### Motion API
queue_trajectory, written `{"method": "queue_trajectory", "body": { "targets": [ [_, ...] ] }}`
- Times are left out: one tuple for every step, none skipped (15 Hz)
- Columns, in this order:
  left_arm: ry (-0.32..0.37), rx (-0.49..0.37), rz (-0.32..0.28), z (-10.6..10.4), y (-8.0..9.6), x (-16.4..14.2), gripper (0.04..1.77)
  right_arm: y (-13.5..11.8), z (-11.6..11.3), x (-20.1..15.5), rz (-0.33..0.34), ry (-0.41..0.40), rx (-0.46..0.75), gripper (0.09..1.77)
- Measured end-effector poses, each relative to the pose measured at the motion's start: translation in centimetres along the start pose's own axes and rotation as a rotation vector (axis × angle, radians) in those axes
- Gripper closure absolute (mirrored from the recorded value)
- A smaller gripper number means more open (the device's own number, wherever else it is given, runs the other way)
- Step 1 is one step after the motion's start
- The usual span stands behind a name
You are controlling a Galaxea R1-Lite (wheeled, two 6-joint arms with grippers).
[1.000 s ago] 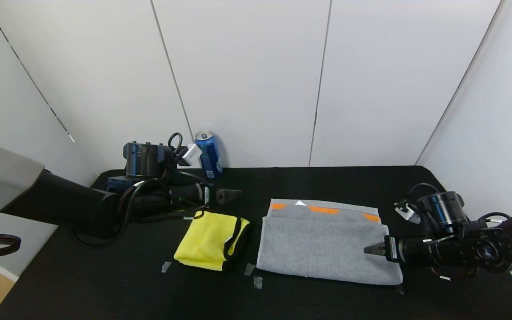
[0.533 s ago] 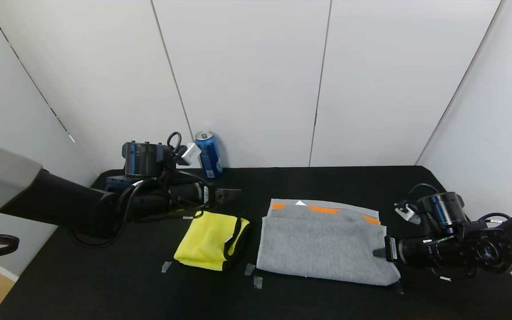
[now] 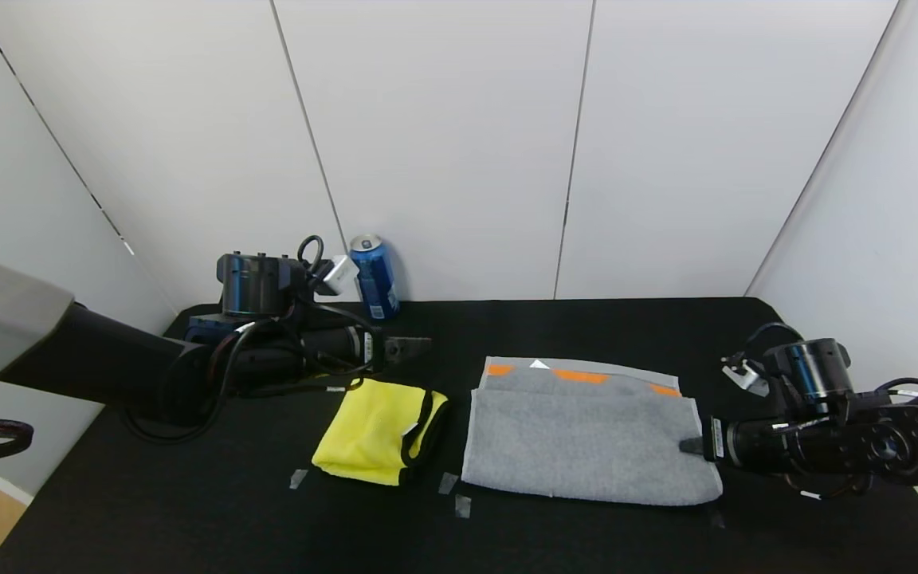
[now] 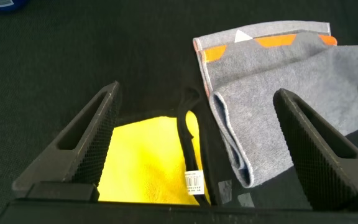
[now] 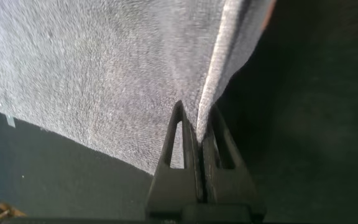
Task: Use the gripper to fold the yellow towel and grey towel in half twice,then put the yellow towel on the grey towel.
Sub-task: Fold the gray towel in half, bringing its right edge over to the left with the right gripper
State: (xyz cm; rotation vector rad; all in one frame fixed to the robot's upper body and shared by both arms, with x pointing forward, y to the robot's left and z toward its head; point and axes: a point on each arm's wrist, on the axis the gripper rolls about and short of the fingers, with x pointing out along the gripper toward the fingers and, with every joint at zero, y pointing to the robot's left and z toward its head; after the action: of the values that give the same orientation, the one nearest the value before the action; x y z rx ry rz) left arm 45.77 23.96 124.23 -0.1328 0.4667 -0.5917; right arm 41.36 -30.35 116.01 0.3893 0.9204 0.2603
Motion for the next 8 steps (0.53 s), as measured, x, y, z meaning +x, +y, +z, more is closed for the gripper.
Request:
{"method": "queue_trajectory", "body": {
  "targets": [
    [0.000,0.000,-0.001,0.0,0.0,0.0,0.09,-0.5,0.4,-0.5,-0.009,-0.019,0.011,1.72],
    [-0.003,0.002,-0.001,0.1,0.0,-0.1,0.09,-1.1,0.7,-1.0,-0.019,-0.039,0.025,1.72],
    [-0.004,0.002,-0.001,0.1,-0.1,-0.1,0.09,-1.7,1.1,-1.6,-0.029,-0.061,0.038,1.72],
    [-0.006,0.003,-0.001,0.2,-0.1,-0.1,0.09,-2.3,1.5,-2.2,-0.040,-0.084,0.051,1.72],
    [-0.007,0.003,0.000,0.2,-0.1,-0.2,0.09,-2.8,1.8,-2.8,-0.050,-0.104,0.063,1.72],
    [-0.009,0.003,0.001,0.3,-0.1,-0.3,0.09,-3.2,2.1,-3.3,-0.059,-0.122,0.074,1.72],
    [-0.012,0.004,0.001,0.4,-0.1,-0.4,0.09,-3.5,2.4,-3.9,-0.064,-0.134,0.075,1.72],
    [-0.014,0.004,0.003,0.4,0.0,-0.5,0.09,-3.7,2.5,-4.4,-0.072,-0.128,0.065,1.72]
  ]
}}
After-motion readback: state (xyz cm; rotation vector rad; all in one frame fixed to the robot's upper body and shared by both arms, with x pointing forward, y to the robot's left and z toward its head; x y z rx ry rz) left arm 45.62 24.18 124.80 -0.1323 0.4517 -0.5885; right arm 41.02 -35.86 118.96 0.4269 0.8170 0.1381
